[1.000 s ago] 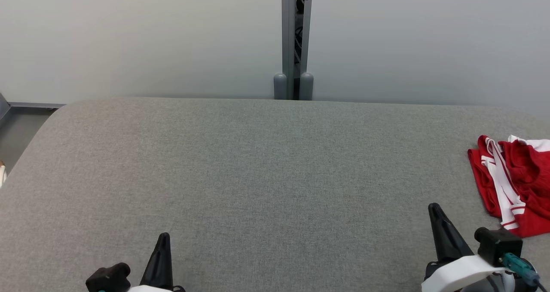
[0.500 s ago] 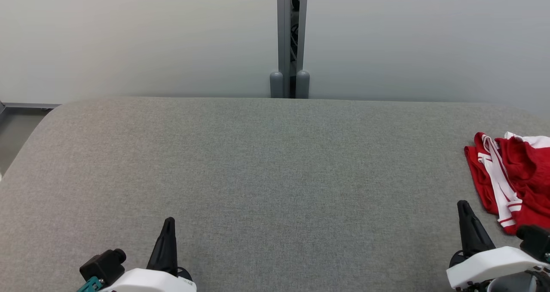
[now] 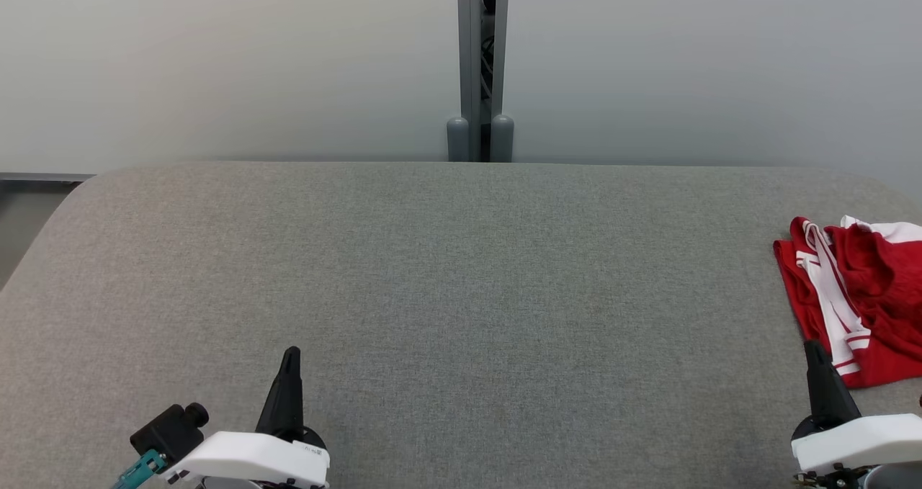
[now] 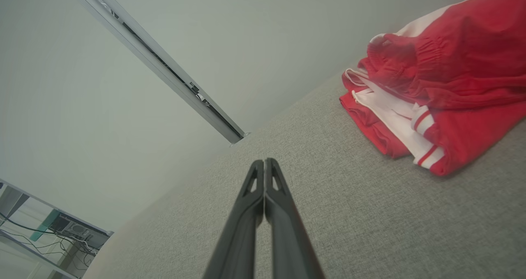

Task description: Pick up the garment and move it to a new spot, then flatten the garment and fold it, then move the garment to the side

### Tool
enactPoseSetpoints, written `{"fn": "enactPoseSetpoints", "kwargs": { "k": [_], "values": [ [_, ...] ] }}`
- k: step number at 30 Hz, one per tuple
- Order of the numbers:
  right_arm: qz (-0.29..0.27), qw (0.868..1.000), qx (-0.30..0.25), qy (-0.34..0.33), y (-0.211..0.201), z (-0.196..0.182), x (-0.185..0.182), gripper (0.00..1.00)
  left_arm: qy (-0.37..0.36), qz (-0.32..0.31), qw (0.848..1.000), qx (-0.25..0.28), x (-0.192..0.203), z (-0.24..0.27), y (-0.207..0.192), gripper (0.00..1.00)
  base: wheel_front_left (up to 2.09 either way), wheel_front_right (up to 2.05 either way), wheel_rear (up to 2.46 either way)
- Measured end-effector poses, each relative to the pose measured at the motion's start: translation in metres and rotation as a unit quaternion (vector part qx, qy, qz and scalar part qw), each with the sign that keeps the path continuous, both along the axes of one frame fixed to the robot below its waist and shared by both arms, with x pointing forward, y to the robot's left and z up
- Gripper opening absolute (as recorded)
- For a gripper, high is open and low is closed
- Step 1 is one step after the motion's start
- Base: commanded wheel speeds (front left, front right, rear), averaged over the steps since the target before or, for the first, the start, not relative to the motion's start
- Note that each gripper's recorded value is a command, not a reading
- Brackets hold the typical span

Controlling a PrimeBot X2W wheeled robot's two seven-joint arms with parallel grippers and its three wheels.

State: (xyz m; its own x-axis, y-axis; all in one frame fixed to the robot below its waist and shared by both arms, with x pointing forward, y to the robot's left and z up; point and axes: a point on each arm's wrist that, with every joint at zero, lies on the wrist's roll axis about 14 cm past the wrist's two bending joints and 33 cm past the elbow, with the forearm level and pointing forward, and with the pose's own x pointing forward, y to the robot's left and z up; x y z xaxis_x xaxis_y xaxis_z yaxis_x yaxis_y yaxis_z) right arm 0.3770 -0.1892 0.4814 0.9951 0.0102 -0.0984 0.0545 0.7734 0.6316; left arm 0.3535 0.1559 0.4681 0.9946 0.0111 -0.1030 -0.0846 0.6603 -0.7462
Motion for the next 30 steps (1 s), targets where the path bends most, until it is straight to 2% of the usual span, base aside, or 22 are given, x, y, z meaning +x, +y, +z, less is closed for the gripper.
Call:
{"fn": "enactPoseSetpoints", "kwargs": {
  "k": [14,30],
  "values": [
    [-0.034,0.995,0.098,0.006,-0.024,0.001,-0.003,0.0,-0.006,-0.011,0.997,-0.077,0.012,0.008,-0.011,0.0,0.0,0.0,0.0],
    [-0.06,0.979,0.193,0.001,-0.045,0.003,-0.007,0.0,-0.011,-0.023,0.988,-0.154,0.022,0.016,-0.023,0.0,0.0,0.0,0.0]
  ]
}}
